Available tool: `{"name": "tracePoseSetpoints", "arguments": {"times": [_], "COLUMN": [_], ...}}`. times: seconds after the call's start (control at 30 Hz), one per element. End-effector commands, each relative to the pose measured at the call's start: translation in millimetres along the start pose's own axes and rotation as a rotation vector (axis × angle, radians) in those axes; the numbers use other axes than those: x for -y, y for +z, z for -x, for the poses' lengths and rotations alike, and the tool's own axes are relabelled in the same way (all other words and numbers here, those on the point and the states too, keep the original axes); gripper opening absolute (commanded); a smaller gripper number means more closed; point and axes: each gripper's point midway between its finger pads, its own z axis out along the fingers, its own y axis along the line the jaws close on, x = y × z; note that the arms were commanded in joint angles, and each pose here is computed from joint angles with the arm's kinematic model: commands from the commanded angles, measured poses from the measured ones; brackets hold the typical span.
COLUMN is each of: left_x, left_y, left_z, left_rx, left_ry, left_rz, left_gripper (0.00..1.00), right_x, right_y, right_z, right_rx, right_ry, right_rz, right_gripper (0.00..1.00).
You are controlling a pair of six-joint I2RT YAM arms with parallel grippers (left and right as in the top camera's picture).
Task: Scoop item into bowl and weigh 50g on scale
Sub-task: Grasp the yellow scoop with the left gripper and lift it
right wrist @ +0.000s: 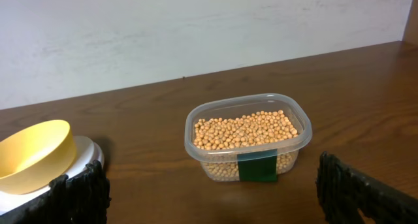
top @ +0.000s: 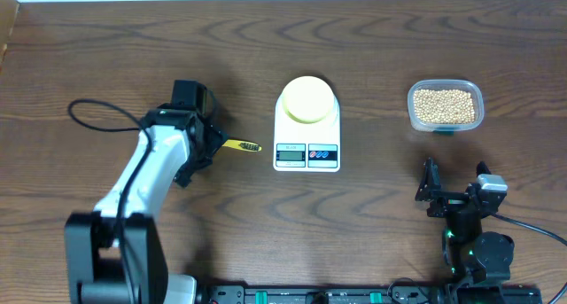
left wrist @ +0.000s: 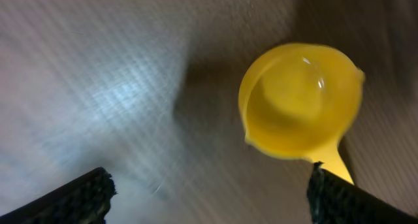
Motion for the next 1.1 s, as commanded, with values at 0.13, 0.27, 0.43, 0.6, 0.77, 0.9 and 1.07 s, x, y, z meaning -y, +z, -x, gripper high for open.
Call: {"name": "tracePoseSetpoints", "arguments": {"times": [0.13, 0.27, 0.43, 0.6, 0.77, 0.9, 1.07], "left_x": [11.4, 15.2, 17.6, 17.1, 19.8, 29.8, 47.9], "left_y": [44.9, 60.5, 66.9, 66.7, 65.7, 66.0, 65.1], "left_z": [4.8, 5.3, 6.0, 5.6, 8.5, 13.0, 14.3], "left_rx": [-0.007, -0.010, -0.009, -0.010, -0.001, 0.012, 0.002], "left_ry": [-0.015, -0.014, -0.014, -0.013, -0.018, -0.025, -0.030], "left_rz": [0.047, 0.052, 0.050, 0.051, 0.038, -0.007, -0.090], "left_gripper": [0.93, 0.80, 0.77, 0.77, 0.77, 0.77, 0.77], "right_x": [-0.7, -0.6, -0.7, -0.7, -0.7, -0.7, -0.7], "right_y": [-0.2, -0.2, -0.2, -0.2, -0.2, -0.2, -0.2], "right_z": [-0.3, -0.4, -0.3, -0.3, -0.3, -0.3, -0.3], "right_rx": [0.001, 0.001, 0.001, 0.001, 0.001, 0.001, 0.001], "right_ry": [-0.011, -0.011, -0.011, -0.011, -0.011, -0.011, -0.011], "right_rz": [0.002, 0.002, 0.002, 0.002, 0.002, 0.002, 0.002], "right_gripper": [0.99, 0.99, 0.99, 0.99, 0.99, 0.99, 0.99]}}
